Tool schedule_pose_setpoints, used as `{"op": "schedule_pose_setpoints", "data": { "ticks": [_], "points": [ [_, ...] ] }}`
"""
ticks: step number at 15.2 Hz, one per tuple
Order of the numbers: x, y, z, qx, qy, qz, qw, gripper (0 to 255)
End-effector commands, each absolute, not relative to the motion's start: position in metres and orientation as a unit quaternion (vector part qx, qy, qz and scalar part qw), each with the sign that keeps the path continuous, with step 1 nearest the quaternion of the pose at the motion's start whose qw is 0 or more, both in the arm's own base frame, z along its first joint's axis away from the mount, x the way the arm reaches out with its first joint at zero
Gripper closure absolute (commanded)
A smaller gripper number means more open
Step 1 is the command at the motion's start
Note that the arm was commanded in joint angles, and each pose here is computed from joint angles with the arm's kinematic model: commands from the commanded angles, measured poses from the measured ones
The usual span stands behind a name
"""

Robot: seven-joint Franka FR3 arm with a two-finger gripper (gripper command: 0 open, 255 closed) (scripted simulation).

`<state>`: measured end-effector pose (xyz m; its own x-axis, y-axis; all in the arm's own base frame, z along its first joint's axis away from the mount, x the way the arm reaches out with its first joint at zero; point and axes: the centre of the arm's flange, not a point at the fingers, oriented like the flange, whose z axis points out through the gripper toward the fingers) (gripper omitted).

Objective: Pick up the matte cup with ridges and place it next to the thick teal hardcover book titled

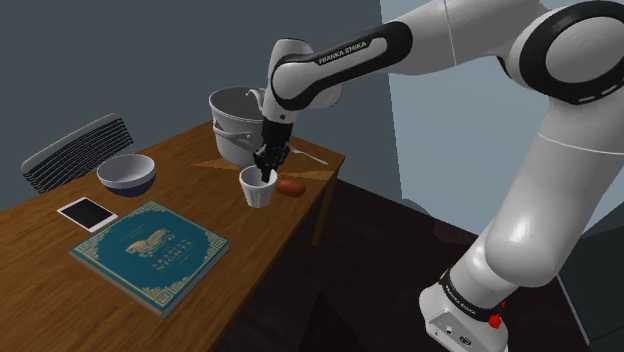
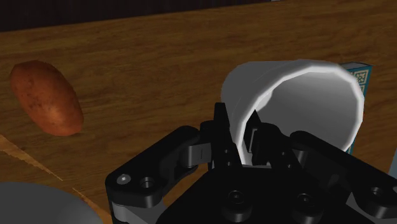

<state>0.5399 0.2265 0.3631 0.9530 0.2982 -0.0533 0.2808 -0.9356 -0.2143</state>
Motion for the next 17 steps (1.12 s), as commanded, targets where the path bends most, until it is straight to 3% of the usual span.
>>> {"op": "schedule_pose_setpoints", "data": {
  "ticks": [1,17],
  "points": [
    [0.53,0.248,0.359,-0.983,-0.147,0.042,0.103,255],
    [0.53,0.248,0.275,-0.983,-0.147,0.042,0.103,255]
  ]
}}
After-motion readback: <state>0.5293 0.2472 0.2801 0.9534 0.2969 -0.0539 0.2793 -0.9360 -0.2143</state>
